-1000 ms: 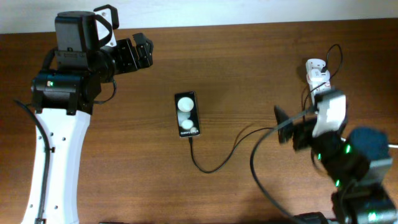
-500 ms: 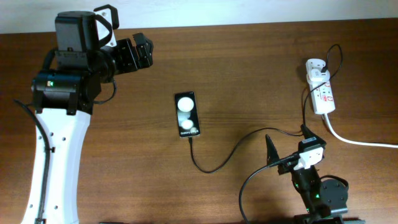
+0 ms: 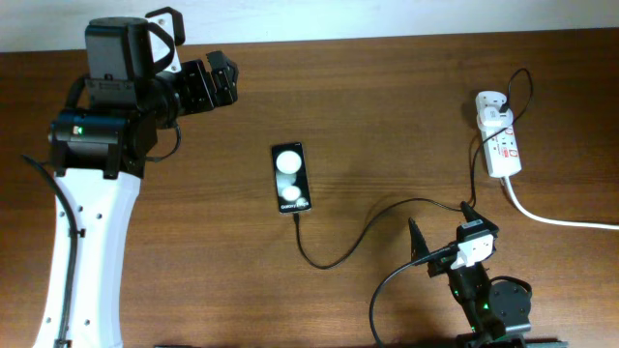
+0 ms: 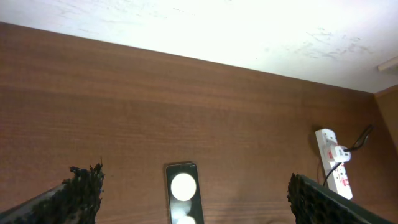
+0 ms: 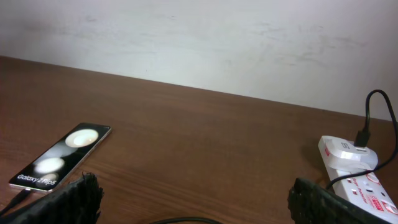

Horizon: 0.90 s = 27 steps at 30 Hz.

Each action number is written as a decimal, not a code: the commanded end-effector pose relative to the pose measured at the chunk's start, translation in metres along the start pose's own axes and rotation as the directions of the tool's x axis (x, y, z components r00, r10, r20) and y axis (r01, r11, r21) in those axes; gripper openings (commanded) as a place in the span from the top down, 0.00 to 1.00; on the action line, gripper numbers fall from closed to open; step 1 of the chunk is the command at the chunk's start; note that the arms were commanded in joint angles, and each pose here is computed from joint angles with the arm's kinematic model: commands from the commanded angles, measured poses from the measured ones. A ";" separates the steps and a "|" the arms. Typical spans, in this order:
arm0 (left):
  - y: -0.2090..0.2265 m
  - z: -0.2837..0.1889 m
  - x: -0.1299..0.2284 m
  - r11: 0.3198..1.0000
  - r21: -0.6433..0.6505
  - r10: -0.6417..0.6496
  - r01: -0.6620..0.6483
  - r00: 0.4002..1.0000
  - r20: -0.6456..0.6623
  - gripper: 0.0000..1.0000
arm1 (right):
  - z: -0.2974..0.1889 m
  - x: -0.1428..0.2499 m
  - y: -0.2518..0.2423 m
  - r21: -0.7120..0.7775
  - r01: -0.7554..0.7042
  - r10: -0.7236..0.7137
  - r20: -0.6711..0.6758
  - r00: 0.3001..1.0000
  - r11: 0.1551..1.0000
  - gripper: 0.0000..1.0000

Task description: Plug charger to phone and switch on socket

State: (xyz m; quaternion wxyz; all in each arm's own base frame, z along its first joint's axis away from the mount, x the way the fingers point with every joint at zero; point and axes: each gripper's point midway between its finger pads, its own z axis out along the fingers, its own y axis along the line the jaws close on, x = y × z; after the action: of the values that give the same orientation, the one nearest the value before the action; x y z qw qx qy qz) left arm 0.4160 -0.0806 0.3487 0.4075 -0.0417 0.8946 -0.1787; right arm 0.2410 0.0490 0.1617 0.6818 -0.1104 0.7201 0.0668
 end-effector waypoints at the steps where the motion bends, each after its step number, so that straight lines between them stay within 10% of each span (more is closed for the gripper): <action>1: 0.000 0.000 -0.002 1.000 -0.003 0.013 -0.013 1.000 0.006 0.01 | 0.000 0.002 0.001 -0.009 0.006 -0.006 0.002 1.000 1.000 0.01; 14: 0.048 0.011 0.051 0.979 -0.190 0.056 -0.077 0.992 -0.110 0.01 | 0.000 0.002 0.001 -0.009 0.006 -0.006 0.002 1.000 1.000 0.01; 22: 0.052 0.005 0.110 0.953 -0.082 0.300 -0.290 0.884 0.358 0.01 | 0.000 0.002 0.001 -0.009 0.007 -0.006 0.002 1.000 1.000 0.01; 27: 0.069 -0.008 0.172 0.894 -0.150 0.444 -0.423 0.784 0.435 0.01 | 0.000 0.002 0.001 -0.009 0.006 -0.006 0.002 1.000 1.000 0.01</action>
State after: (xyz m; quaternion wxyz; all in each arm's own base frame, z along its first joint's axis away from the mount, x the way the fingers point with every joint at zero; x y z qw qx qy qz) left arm 0.3240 -0.0528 0.2153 0.6142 0.0672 0.7824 -0.0784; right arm 0.2409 0.0490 0.1623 0.6827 -0.1105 0.7192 0.0670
